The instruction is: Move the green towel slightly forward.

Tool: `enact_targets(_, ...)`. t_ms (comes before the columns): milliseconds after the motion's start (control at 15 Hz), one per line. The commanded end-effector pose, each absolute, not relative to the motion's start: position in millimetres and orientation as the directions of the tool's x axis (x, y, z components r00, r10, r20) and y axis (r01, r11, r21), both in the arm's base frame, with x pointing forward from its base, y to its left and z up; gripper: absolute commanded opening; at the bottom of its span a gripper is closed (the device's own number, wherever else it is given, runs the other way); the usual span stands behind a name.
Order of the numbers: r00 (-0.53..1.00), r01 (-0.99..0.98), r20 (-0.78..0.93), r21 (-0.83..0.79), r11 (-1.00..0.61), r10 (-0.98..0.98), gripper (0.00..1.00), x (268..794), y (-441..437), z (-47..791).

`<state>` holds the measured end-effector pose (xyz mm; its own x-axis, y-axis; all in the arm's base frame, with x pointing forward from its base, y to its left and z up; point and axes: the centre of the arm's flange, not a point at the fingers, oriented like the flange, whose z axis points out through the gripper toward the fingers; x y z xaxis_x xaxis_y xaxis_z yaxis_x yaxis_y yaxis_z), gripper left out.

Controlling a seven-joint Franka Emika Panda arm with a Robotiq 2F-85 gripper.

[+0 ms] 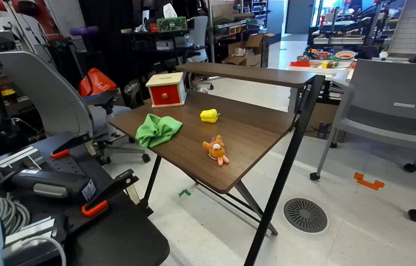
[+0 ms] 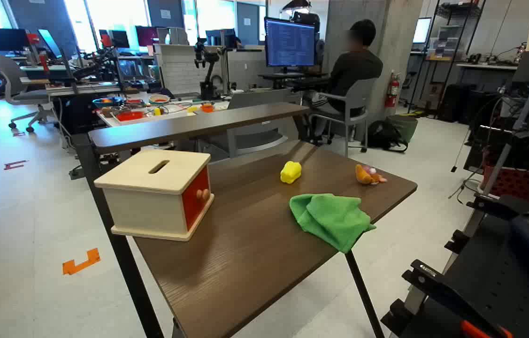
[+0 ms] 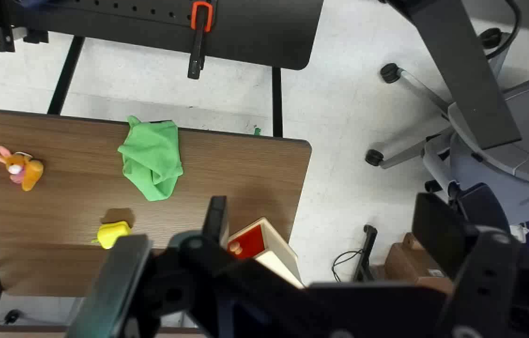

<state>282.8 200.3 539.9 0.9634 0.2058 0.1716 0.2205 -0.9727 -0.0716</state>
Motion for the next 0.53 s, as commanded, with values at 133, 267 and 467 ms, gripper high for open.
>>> enact_targets(133,0.963,0.222,0.176,-0.073,-0.972,0.206,1.00,282.8,200.8,542.0)
enact_targets(267,0.963,0.222,0.176,-0.073,-0.972,0.206,1.00,282.8,200.8,542.2)
enact_targets(467,0.963,0.222,0.176,-0.073,-0.972,0.206,1.00,282.8,200.8,542.2)
